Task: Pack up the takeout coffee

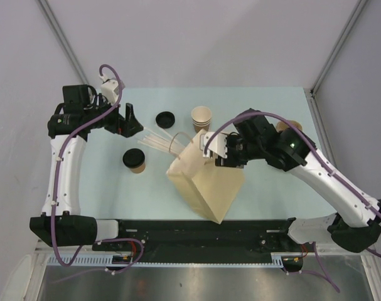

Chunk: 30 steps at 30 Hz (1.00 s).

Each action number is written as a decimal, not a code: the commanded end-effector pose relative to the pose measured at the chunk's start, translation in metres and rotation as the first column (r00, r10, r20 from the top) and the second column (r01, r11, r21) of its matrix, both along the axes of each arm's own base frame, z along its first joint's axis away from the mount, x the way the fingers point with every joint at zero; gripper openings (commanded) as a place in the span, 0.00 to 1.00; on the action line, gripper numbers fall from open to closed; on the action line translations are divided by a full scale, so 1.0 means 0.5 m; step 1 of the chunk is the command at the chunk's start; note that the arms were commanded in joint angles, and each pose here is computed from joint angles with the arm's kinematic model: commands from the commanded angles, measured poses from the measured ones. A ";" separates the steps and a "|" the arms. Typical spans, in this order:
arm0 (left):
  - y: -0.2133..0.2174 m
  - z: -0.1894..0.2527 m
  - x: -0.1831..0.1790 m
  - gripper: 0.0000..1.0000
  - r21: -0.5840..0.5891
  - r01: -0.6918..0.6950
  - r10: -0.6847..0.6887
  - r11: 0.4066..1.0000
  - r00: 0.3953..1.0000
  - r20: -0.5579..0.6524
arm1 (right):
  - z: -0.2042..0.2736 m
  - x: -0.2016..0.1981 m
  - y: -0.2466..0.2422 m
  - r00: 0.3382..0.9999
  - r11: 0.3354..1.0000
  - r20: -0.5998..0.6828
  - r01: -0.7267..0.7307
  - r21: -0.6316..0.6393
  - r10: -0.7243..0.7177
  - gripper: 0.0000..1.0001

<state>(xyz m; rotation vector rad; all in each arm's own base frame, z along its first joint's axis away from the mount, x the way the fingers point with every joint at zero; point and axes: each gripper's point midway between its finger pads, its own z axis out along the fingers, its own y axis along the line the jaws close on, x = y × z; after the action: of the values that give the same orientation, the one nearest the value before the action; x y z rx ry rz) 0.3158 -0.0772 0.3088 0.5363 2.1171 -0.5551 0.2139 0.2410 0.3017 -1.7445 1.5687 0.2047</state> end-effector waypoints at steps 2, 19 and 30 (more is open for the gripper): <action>-0.012 0.024 -0.005 0.99 -0.036 0.025 -0.023 0.999 0.999 0.033 | 0.031 -0.080 -0.021 0.997 0.996 -0.005 -0.081 0.046 0.081 0.68; -0.044 0.034 -0.009 1.00 -0.032 0.066 -0.065 0.997 0.997 0.040 | 0.114 -0.174 -0.073 0.994 0.985 -0.005 -0.106 0.139 0.108 1.00; -0.077 0.043 -0.011 1.00 -0.040 0.102 -0.100 0.994 0.994 0.050 | 0.291 -0.042 -0.082 0.974 0.850 -0.043 0.215 0.480 -0.222 0.99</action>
<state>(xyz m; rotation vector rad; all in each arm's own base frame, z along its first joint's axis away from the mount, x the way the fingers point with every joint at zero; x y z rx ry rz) 0.3061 -0.1112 0.3100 0.6245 2.1019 -0.6406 0.1499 0.2059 0.4125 -1.4686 1.4522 0.4170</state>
